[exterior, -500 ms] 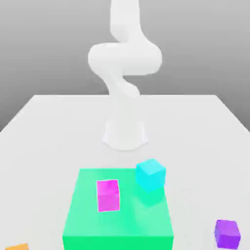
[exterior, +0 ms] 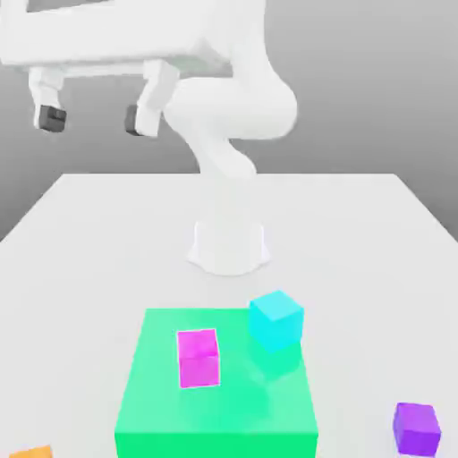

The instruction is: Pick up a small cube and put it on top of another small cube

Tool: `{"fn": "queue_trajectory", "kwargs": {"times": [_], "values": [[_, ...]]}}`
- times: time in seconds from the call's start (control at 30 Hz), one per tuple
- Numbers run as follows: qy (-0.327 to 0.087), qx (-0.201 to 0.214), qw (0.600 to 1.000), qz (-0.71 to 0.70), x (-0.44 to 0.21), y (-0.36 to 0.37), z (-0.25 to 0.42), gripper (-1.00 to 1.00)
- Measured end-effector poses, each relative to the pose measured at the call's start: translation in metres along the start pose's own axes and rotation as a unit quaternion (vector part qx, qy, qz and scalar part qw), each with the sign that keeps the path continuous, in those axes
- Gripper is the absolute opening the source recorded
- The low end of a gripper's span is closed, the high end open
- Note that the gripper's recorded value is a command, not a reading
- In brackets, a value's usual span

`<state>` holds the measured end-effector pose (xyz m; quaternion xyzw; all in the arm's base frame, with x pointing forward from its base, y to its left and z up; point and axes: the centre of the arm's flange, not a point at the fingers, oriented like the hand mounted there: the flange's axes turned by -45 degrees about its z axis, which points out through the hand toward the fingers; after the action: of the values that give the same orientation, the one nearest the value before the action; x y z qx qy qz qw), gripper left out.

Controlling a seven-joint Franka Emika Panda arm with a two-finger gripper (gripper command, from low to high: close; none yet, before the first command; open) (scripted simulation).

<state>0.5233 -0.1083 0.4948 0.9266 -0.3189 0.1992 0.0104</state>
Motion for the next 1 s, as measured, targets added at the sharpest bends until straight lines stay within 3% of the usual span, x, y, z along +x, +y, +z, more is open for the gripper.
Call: {"fn": "queue_trajectory", "kwargs": {"times": [0.3,0.57,0.7,0.73,1.0], "values": [[-0.084,-0.061,0.982,0.158,0.007,0.057,0.157,0.00],[-0.156,-0.108,0.936,0.295,-0.025,0.118,0.289,0.00],[-0.164,-0.113,0.930,0.310,-0.049,0.130,0.349,0.00],[-0.164,-0.113,0.929,0.311,-0.053,0.132,0.358,-1.00],[-0.164,-0.112,0.929,0.311,-0.048,0.131,0.348,-1.00]]}}
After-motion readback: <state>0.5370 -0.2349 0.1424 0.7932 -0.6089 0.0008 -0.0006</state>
